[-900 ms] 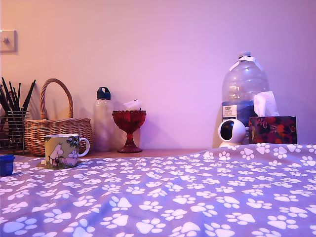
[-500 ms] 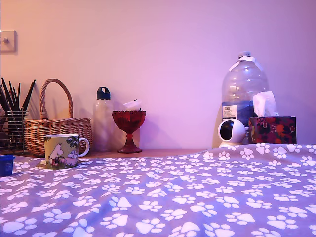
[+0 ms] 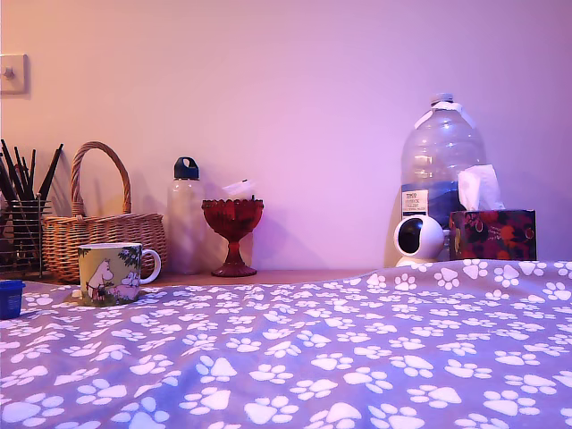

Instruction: Pick the coffee capsule and then drop it inside the coffee cup in front of you

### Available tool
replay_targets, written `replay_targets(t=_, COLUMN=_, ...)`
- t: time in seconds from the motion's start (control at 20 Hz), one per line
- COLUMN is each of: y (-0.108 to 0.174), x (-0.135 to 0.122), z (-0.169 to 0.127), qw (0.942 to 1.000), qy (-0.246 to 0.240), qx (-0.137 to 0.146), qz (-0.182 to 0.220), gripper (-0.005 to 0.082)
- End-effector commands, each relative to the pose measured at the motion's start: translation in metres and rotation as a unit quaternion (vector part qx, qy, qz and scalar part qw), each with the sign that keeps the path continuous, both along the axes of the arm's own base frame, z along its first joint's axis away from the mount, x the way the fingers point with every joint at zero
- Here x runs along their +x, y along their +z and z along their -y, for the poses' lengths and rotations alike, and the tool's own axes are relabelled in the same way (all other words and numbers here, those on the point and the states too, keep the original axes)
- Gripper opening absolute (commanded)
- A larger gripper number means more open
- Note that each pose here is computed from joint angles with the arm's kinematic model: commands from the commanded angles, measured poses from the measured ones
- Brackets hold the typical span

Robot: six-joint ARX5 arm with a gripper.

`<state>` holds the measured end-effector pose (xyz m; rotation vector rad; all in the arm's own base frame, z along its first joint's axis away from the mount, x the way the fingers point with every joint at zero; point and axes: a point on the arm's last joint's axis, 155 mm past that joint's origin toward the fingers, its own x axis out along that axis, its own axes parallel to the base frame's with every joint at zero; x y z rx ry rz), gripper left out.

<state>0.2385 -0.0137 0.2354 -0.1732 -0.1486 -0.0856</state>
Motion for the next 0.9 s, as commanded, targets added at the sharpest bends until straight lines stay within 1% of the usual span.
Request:
replay_targets(t=0.0, y=-0.011, x=0.005, z=-0.003, qw=0.9998, qy=0.007, qx=-0.004, qz=-0.018, gripper=-0.0023)
replay_targets(t=0.2, y=-0.029, x=0.020, z=-0.003, qw=0.9970, qy=0.008, qx=-0.003, qz=-0.077, gripper=-0.0024)
replay_targets(t=0.3, y=-0.041, x=0.029, z=-0.003, qw=0.9935, qy=0.008, qx=-0.002, qz=-0.113, gripper=-0.0023)
replay_targets(t=0.45, y=-0.061, x=0.043, z=-0.002, qw=0.9881, qy=0.008, qx=-0.001, qz=-0.153, gripper=-0.0024)
replay_targets(t=0.6, y=-0.074, x=0.053, z=-0.002, qw=0.9846, qy=0.008, qx=-0.001, qz=-0.174, gripper=-0.0020)
replay_targets(t=0.65, y=-0.075, x=0.056, z=-0.002, qw=0.9842, qy=0.008, qx=-0.001, qz=-0.177, gripper=0.0026)
replay_targets(t=0.7, y=-0.075, x=0.058, z=-0.002, qw=0.9846, qy=0.007, qx=-0.002, qz=-0.175, gripper=0.0131)
replay_targets(t=0.8, y=-0.075, x=0.060, z=0.003, qw=0.9850, qy=-0.007, qx=-0.001, qz=-0.172, gripper=0.0480)
replay_targets(t=0.85, y=-0.076, x=0.061, z=0.007, qw=0.9845, qy=-0.016, qx=-0.001, qz=-0.175, gripper=0.0591)
